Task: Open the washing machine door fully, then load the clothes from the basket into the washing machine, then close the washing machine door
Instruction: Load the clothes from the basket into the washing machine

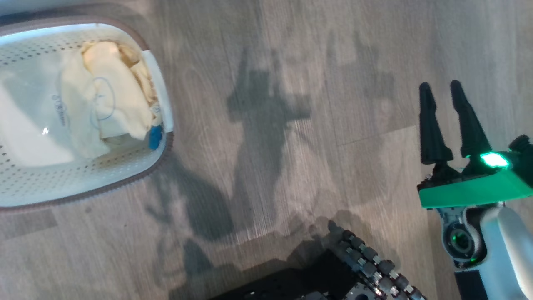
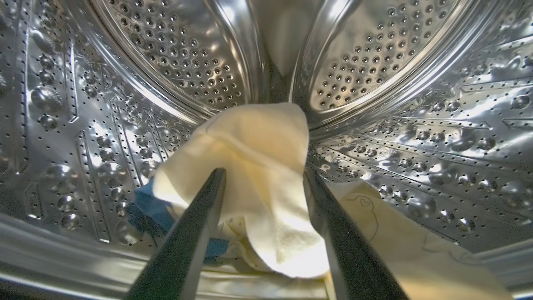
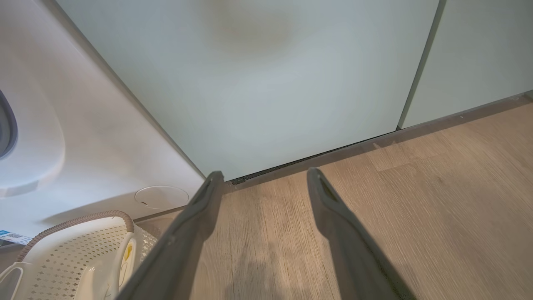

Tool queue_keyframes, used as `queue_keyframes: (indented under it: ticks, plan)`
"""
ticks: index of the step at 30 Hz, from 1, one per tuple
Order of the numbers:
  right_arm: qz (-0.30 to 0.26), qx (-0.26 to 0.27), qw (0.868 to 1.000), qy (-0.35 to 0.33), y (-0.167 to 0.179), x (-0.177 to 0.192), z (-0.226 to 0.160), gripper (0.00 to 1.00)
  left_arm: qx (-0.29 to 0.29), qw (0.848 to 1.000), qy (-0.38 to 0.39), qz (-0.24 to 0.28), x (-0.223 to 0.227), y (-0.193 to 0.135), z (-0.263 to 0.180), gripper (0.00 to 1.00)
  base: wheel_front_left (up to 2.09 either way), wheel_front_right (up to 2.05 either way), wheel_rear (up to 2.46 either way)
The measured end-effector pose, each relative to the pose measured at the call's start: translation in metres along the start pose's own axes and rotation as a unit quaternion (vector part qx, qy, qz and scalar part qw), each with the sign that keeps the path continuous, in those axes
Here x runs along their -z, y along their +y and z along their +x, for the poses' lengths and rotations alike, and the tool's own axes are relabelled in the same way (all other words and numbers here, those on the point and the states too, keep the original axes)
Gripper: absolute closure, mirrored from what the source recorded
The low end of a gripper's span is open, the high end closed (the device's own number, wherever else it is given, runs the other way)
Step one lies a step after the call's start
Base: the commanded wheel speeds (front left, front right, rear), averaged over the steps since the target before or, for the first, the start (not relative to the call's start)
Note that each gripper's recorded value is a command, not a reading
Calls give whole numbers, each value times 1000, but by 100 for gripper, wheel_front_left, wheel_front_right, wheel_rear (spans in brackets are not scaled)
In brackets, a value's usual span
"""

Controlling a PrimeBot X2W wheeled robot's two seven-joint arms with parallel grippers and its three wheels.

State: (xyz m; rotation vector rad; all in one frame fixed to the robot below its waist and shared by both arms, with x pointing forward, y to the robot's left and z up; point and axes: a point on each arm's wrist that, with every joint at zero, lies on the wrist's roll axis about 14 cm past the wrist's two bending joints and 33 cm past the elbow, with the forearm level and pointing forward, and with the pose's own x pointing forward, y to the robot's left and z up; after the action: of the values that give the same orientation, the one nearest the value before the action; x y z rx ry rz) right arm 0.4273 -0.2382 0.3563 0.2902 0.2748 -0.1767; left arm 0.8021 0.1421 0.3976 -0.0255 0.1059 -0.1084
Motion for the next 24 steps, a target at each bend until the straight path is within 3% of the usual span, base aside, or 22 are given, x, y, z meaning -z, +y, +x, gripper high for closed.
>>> queue_keyframes:
  ticks: [13, 24]
  plan:
    - [-10, -29, 999, -38, 13, -25, 10, 0, 2, 999, 9, -34, 3, 4, -51, 0, 0, 0, 0]
    - [-18, -61, 996, -69, 29, -48, 10, 0, 6, 998, -17, -54, -7, 0, -123, 0, 0, 0, 0]
